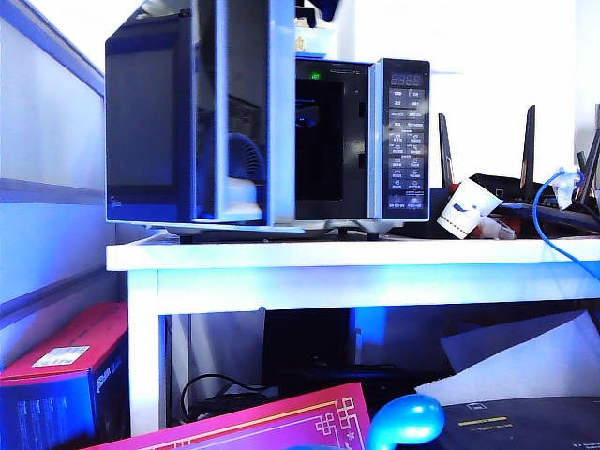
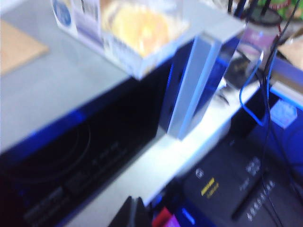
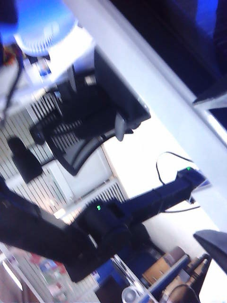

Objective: Open the microwave door, place the box of snacks from the top of the microwave inside, then close the microwave door.

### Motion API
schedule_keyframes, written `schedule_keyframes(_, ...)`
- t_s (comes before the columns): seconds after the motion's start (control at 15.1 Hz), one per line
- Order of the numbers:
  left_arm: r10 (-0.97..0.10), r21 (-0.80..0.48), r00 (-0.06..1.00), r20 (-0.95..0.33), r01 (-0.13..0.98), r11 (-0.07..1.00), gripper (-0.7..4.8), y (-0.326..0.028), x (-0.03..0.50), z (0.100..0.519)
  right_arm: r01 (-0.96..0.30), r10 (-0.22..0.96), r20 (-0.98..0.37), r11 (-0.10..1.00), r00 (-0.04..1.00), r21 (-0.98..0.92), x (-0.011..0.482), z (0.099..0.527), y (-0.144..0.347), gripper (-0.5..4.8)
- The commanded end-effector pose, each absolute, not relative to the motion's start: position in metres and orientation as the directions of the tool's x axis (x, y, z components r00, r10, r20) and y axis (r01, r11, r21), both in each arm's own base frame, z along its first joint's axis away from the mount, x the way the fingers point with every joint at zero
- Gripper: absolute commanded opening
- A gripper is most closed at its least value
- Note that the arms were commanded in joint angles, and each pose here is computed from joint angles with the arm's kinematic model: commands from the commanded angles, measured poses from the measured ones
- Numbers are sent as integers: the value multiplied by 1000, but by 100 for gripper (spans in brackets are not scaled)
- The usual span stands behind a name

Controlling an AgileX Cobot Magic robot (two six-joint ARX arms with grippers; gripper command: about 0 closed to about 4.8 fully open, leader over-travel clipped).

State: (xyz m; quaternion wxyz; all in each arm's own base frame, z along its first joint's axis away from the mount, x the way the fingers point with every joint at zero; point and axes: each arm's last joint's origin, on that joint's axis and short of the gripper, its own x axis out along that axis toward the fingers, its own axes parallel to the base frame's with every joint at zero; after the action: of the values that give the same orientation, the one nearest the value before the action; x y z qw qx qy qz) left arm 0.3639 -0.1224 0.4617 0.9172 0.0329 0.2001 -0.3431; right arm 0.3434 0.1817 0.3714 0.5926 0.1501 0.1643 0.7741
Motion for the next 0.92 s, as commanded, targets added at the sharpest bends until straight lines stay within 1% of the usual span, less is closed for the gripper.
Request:
schedule_keyframes(0.07,-614,-90,663,-429,645,759,-6,-121,358,461,-867,957,41,-278,-287,413,334,376,194,333)
schedule_keyframes(0.4,-607,-110,641,-470,639,761,-6,-120,356,456,-853,942,44,-320,-332,412,323,376,212,333)
schedule_keyframes(0.59,-600,-77,619,-507,661,746,-6,-120,354,453,-843,926,46,-361,-375,400,312,376,228,333)
schedule_keyframes(0.92,-594,-82,600,-536,663,744,-6,-119,352,450,-852,929,42,-356,-369,383,317,378,218,333)
